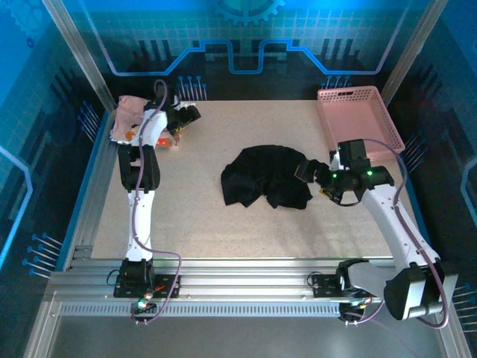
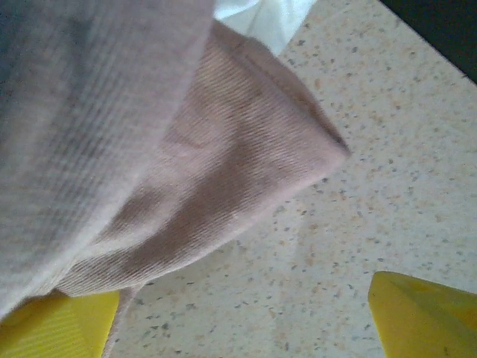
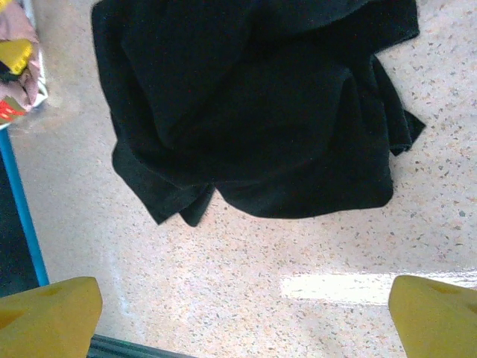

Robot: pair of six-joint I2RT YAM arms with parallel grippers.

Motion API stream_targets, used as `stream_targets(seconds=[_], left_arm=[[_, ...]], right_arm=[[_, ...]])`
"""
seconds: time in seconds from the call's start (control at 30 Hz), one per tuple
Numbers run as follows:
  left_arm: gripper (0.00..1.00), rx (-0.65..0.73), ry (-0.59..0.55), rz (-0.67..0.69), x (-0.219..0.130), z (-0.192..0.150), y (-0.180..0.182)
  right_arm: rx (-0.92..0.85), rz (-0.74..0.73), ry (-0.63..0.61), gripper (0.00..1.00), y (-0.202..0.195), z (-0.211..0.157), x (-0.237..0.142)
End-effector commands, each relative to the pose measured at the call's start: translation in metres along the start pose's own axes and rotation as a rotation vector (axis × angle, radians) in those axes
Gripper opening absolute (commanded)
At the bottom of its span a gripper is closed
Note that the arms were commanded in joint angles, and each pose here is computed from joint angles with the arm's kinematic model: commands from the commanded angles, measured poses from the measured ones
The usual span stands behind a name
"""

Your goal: Fold and stack the t-shirts

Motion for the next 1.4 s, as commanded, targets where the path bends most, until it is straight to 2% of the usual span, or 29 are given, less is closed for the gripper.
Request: stream_targets(seconds=[0.0,0.1,0.2,0.3,0.4,0.53,0.73,0.87,0.97,1.1,1.23,1.37], left_arm=[[0.92,0.026,-0.039,-0.219,-0.046,0.013,-0.052],[0.95,0.109,-0.056,-0.337,-0.093,0.003,-0.100],[0.95,0.180,-0.012,-0.395,-0.133,-0.031,-0.134],[0.96,0.228,0.076,-0.411,-0.158,-0.081,-0.141],[0.95,0.234,0.189,-0.386,-0.167,-0.135,-0.125],[0.91,0.200,0.346,-0.313,-0.163,-0.195,-0.090],[0.83,0.136,0.472,-0.255,-0.152,-0.261,-0.056],[0.78,0.106,0.508,-0.195,-0.143,-0.281,-0.045],[0.76,0.083,0.541,-0.096,-0.141,-0.292,-0.033],[0.75,0.051,0.581,-0.030,-0.135,-0.307,-0.018],[0.72,0.043,0.614,0.002,-0.117,-0.320,-0.016],[0.69,0.021,0.617,-0.025,-0.099,-0.324,-0.026]], right_arm=[[-0.036,-0.056,0.041,1.00,-0.001,-0.007,0.009],[-0.092,-0.084,0.063,0.97,-0.004,-0.011,0.021],[-0.172,-0.184,0.116,0.94,-0.011,-0.022,0.030],[-0.177,-0.231,0.167,0.91,-0.024,-0.037,0.044],[-0.172,-0.231,0.162,0.86,-0.035,-0.043,0.062],[-0.163,-0.208,0.160,0.79,-0.037,-0.042,0.088],[-0.143,-0.216,0.163,0.73,-0.038,-0.028,0.122],[-0.116,-0.254,0.173,0.67,-0.039,-0.018,0.138],[-0.092,-0.313,0.190,0.63,-0.044,-0.015,0.145],[-0.062,-0.356,0.200,0.62,-0.051,-0.017,0.153],[-0.054,-0.371,0.179,0.57,-0.047,-0.011,0.152],[-0.051,-0.377,0.175,0.52,-0.046,-0.008,0.153]])
Point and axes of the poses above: each hand's point on the last joint's axis, 136 mm out from that joint toward the fingers, its own x axis out along the fingers, its own y axis along the line the jaws close on, z = x × y, the point moved 9 cm from there along -x, back along the fingers, and after that the axes turned 4 degrees about -x, right-handed, at the moved point
